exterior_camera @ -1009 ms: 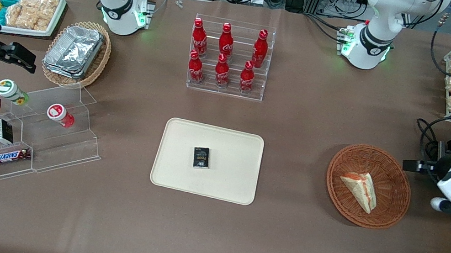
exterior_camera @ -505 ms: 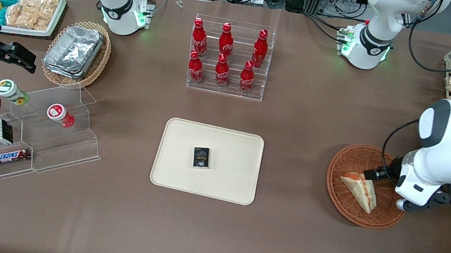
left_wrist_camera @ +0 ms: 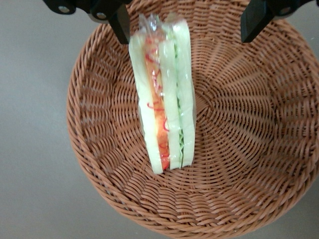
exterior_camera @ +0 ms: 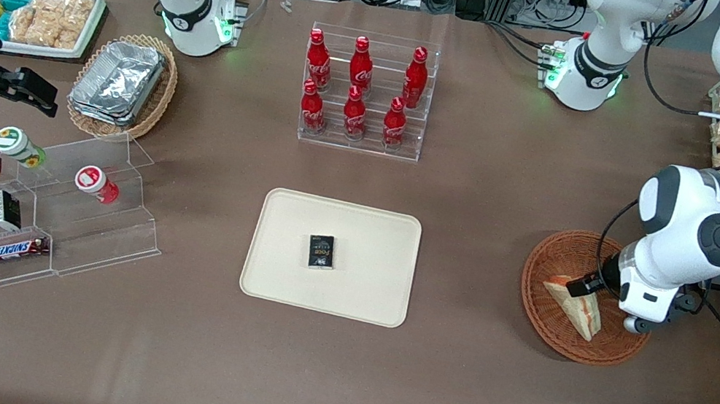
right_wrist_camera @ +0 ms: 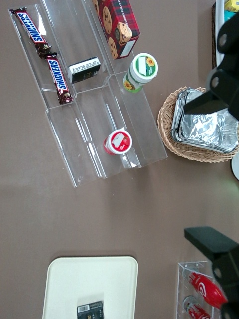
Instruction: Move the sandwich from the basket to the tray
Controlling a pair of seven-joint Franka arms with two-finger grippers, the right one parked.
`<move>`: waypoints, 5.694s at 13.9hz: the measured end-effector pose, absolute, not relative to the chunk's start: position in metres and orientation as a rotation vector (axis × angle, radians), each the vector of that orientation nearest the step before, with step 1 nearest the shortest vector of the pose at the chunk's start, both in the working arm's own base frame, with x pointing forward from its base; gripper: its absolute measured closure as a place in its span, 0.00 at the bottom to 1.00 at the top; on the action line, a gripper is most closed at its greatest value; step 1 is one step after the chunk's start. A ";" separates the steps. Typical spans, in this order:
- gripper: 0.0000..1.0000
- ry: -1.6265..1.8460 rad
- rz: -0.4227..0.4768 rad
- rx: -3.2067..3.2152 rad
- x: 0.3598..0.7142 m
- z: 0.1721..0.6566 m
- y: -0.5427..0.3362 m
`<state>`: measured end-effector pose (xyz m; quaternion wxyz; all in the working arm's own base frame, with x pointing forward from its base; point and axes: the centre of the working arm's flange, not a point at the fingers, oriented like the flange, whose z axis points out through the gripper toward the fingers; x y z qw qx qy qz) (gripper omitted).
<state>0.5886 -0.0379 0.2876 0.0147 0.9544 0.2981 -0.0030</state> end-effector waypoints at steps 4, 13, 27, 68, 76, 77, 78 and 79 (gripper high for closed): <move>0.00 1.016 0.018 2.931 0.593 0.274 -0.037; 0.04 1.059 0.066 2.897 0.599 0.242 -0.021; 0.85 0.879 -0.229 3.035 0.595 0.405 -0.042; 0.04 -0.026 -0.100 2.998 0.589 0.234 -0.405; 0.01 0.190 -0.092 3.139 0.637 0.410 -0.266; 0.01 0.202 -0.083 3.153 0.638 0.432 -0.245; 0.01 0.196 -0.091 3.177 0.635 0.451 -0.225; 0.00 0.183 -0.108 3.205 0.631 0.467 -0.205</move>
